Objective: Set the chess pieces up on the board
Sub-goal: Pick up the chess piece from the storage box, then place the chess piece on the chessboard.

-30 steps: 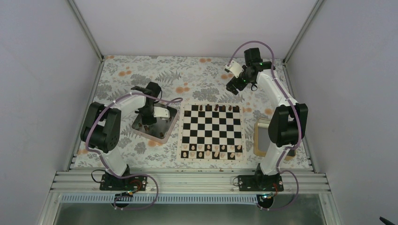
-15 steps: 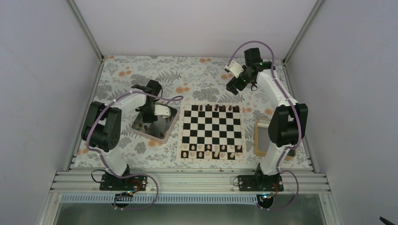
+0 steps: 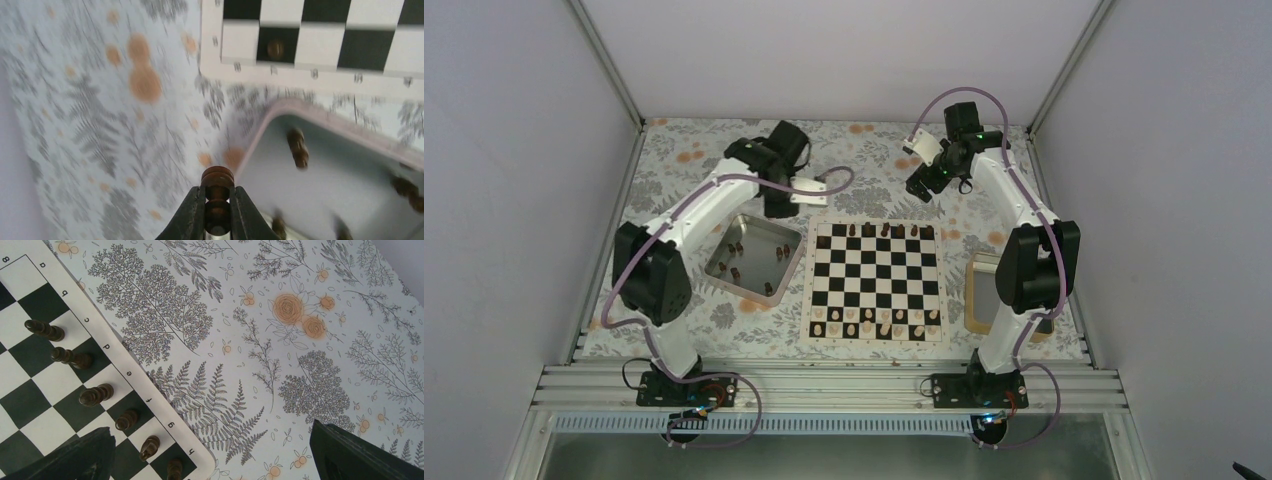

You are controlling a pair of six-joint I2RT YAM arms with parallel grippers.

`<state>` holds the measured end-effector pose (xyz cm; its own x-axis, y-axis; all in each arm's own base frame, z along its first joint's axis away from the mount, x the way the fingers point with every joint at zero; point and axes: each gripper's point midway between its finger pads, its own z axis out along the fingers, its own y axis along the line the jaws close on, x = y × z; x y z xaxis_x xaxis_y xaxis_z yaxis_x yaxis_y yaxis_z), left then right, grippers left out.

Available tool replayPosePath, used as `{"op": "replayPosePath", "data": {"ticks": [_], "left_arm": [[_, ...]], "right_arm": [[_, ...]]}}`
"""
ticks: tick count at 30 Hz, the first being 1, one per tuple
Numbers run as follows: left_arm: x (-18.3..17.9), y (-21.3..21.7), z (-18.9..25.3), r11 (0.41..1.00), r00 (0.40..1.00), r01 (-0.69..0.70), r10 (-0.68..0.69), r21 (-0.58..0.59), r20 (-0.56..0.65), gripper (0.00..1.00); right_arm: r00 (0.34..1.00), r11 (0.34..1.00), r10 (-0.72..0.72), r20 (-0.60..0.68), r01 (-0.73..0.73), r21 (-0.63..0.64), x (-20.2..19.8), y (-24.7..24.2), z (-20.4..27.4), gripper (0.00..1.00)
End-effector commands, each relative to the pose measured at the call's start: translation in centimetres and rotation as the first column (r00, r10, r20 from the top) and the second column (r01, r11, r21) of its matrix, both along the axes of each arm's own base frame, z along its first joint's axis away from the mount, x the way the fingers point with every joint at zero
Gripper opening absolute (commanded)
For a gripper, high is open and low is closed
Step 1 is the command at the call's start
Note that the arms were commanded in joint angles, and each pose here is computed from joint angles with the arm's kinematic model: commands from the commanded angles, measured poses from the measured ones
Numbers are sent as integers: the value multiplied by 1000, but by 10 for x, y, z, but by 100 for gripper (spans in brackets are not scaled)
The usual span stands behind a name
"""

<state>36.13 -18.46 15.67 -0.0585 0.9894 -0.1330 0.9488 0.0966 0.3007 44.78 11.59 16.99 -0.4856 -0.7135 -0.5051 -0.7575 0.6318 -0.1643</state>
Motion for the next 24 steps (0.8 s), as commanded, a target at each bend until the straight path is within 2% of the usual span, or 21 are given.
{"op": "replayPosePath", "data": {"ticks": [1, 7, 14, 24], "left_arm": [[0, -42, -11, 996, 994, 93, -93, -3, -51, 8], [10, -86, -26, 982, 980, 189, -189, -12, -68, 9], [5, -122, -55, 962, 953, 272, -272, -23, -132, 9], [-5, -136, -84, 950, 929, 312, -308, -15, -206, 10]], "right_arm": [[1000, 1000, 1, 5, -1, 3, -1, 1, 2, 100], [999, 999, -32, -1, 32, 3, 4, -8, 0, 100], [999, 999, -48, -20, 47, -7, 6, -12, -8, 100], [998, 998, -59, -34, 58, -14, 8, -17, -14, 100]]}}
